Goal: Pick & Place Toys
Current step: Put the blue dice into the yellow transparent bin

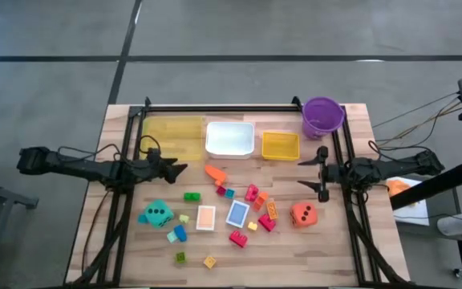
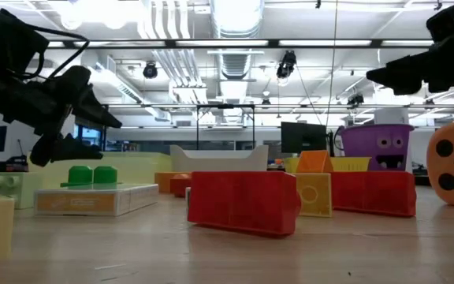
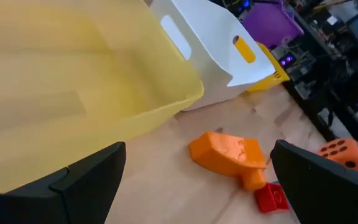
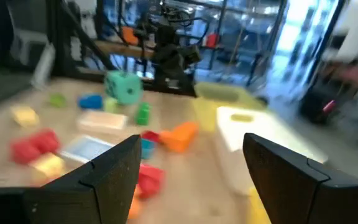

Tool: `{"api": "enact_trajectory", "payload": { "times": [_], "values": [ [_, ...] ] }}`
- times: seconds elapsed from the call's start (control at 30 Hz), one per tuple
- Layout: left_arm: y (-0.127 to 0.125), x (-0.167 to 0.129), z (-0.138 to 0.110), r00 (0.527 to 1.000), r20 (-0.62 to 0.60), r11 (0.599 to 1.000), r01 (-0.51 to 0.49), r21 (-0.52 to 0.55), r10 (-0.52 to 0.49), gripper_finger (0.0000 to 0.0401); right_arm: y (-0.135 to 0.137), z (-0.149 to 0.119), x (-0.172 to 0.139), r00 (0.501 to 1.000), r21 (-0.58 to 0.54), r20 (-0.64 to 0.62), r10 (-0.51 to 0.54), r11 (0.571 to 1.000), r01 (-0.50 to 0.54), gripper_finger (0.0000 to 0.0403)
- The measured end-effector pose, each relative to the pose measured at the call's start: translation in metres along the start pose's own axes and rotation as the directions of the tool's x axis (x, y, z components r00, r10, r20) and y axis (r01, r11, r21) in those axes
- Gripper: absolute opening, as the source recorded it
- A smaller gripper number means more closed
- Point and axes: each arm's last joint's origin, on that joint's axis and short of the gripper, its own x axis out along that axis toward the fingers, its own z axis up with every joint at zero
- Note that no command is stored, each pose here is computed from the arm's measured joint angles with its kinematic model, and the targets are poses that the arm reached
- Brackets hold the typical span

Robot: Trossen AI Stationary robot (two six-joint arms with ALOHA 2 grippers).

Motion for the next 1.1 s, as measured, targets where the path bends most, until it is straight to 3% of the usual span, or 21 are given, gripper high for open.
{"api": "enact_trajectory", "payload": {
  "times": [0.2, 0.37, 0.47, 0.57, 0.67, 0.8, 0.97, 1.1],
  "values": [
    [0.000, 0.000, 0.000, 1.000, -0.010, 1.000, 0.000, -0.019, 0.000, 0.0398, -0.001, 0.000, 0.000, 1.000, -0.296, -0.004, -0.027, 0.955, 0.025, 0.0280],
    [0.001, 0.000, -0.001, 1.000, -0.015, 1.000, -0.004, -0.030, 0.004, 0.0398, -0.003, 0.002, 0.000, 0.997, -0.377, 0.006, -0.079, 0.923, 0.075, 0.0280],
    [-0.001, 0.000, 0.001, 1.000, 0.007, 0.997, 0.009, -0.076, -0.009, 0.0398, -0.003, 0.006, 0.000, 0.996, -0.285, 0.050, -0.071, 0.955, 0.082, 0.0280],
    [-0.007, 0.000, 0.006, 0.996, 0.052, 0.995, 0.070, -0.070, -0.067, 0.0398, -0.002, 0.014, -0.001, 0.989, -0.038, 0.148, -0.014, 0.999, 0.020, 0.0280],
    [-0.020, -0.002, 0.013, 0.984, 0.040, 0.982, 0.170, 0.078, -0.174, 0.0398, -0.004, 0.025, -0.003, 0.965, 0.135, 0.262, -0.003, 0.990, -0.033, 0.0280],
    [-0.049, -0.011, 0.032, 0.952, -0.088, 0.909, 0.307, 0.282, -0.294, 0.0398, -0.005, 0.033, -0.005, 0.940, 0.233, 0.341, -0.007, 0.969, -0.077, 0.0280],
    [-0.065, -0.023, 0.052, 0.964, -0.244, 0.857, 0.214, 0.469, -0.107, 0.0398, -0.005, 0.033, -0.005, 0.941, 0.235, 0.338, -0.004, 0.969, -0.080, 0.0280],
    [-0.074, -0.037, 0.065, 0.926, -0.371, 0.867, 0.128, 0.482, 0.070, 0.0398, -0.005, 0.032, -0.005, 0.941, 0.248, 0.337, -0.004, 0.965, -0.085, 0.0280]
  ]
}}
